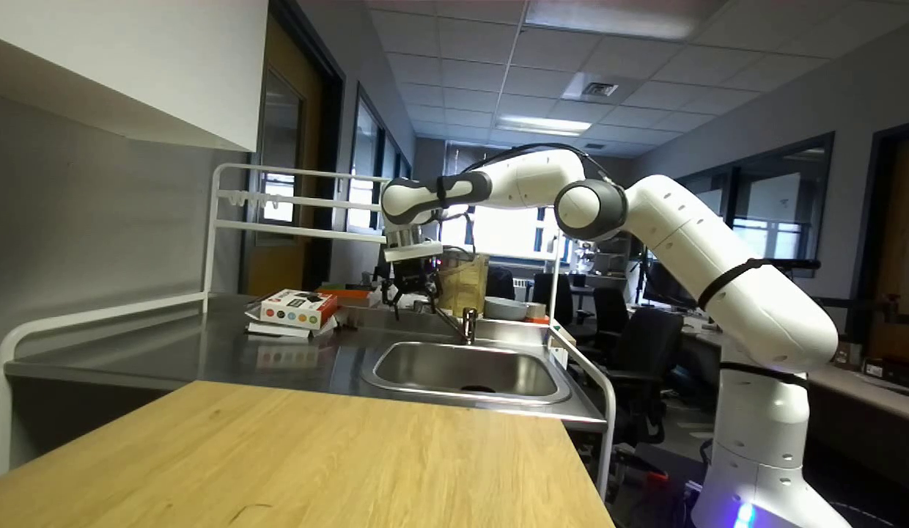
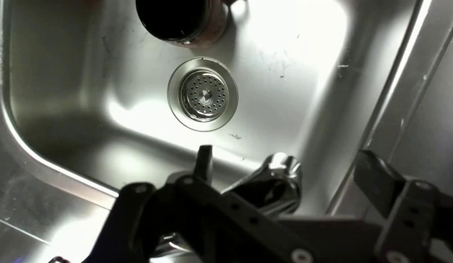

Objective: Move the spout to the right

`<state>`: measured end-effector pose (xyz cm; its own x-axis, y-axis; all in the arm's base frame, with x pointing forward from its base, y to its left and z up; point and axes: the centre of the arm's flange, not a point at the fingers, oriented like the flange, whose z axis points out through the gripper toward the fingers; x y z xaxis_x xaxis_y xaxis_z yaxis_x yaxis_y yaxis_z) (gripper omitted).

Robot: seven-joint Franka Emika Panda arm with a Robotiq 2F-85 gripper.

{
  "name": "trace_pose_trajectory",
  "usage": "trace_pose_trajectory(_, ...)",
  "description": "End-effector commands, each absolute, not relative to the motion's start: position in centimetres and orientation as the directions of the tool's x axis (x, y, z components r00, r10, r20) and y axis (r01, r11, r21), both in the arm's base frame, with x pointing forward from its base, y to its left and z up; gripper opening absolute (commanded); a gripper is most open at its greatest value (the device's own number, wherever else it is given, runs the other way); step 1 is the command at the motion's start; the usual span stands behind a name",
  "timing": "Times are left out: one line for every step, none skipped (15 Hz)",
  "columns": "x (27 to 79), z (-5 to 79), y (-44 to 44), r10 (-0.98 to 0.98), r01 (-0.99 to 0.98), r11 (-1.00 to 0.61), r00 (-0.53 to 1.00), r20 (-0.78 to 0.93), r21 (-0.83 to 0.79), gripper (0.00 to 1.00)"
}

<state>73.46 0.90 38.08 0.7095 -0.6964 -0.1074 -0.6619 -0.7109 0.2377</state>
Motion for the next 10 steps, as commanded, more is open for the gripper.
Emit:
trace_pose_trajectory(74.2, 38.5, 0.3, -0.726, -0.701, -0.677, 0.687, -0.044, 0.224, 0.75)
trace_pose_trajectory(74.3, 38.6, 0.2, -0.729, -0.707, -0.672, 0.683, -0.032, 0.221, 0.73)
trace_pose_trajectory(74.3, 38.8, 0.0, -0.736, -0.715, -0.665, 0.677, -0.023, 0.216, 0.67)
trace_pose_trajectory(74.4, 38.8, -0.3, -0.74, -0.721, -0.66, 0.673, -0.014, 0.213, 0.6)
trace_pose_trajectory(74.4, 38.9, -0.5, -0.746, -0.729, -0.652, 0.666, -0.005, 0.21, 0.5)
trace_pose_trajectory(74.5, 39.0, -0.8, -0.751, -0.734, -0.646, 0.661, 0.0, 0.208, 0.43)
trace_pose_trajectory(74.5, 39.1, -1.0, -0.756, -0.741, -0.64, 0.655, 0.006, 0.205, 0.34)
trace_pose_trajectory(74.5, 39.2, -1.0, -0.761, -0.747, -0.634, 0.649, 0.011, 0.2, 0.28)
trace_pose_trajectory(74.6, 39.2, -1.1, -0.767, -0.754, -0.627, 0.642, 0.015, 0.196, 0.22)
trace_pose_trajectory(74.6, 39.3, -1.2, -0.771, -0.759, -0.622, 0.637, 0.019, 0.192, 0.14)
